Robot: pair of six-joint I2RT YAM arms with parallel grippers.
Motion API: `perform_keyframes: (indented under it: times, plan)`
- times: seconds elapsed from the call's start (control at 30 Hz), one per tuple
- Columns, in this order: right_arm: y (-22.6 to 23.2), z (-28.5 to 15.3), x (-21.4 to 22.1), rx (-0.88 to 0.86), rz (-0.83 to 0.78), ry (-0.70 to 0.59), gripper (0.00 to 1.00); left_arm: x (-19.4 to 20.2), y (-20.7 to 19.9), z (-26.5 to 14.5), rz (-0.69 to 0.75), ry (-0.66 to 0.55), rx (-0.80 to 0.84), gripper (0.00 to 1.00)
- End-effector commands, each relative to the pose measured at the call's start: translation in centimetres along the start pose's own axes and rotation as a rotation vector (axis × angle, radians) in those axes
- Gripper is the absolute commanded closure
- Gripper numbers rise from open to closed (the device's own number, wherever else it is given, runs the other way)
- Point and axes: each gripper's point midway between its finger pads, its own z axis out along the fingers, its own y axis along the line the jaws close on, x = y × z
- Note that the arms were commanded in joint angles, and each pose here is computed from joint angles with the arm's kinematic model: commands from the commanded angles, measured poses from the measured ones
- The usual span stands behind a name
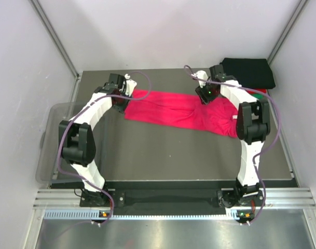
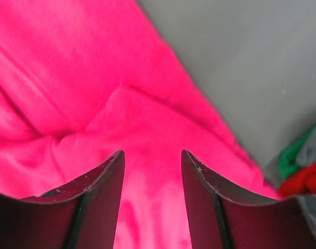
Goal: Fold and stack the t-shirts
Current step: Fold the tshirt
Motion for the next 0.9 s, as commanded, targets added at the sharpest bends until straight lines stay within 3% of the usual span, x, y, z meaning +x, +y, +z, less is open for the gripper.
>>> perform_keyframes:
  times: [0.0,0.1,0.3,0.53,0.87]
  plan:
    - [-1.7,-7.0,-2.5,0.109,0.015,-0.114,0.52,0.0,0.2,-0.6,0.062,0.005,0.012,0.55]
    - [-1.4,-9.9,-1.0,0.109,0.028,-0.117,0.51,0.5,-0.2,0.1,0.119,0.028,0.031,0.55]
    - [0.8,-12.5,6.0,0.029,0.076,-0.027,0.51,0.3,-1.2,2.0,0.193,0.040,0.092,0.48]
    - [1.4,-14.9,10.7,-0.017,0.189,-0.020,0.51,-2.0,-0.5,5.2,0.091,0.099,0.081,0.44]
    - [2.2,-15.4,13.4,-0.033,0.210,-0.013,0.51,-1.1,-1.6,9.1,0.024,0.169,0.117,0.43]
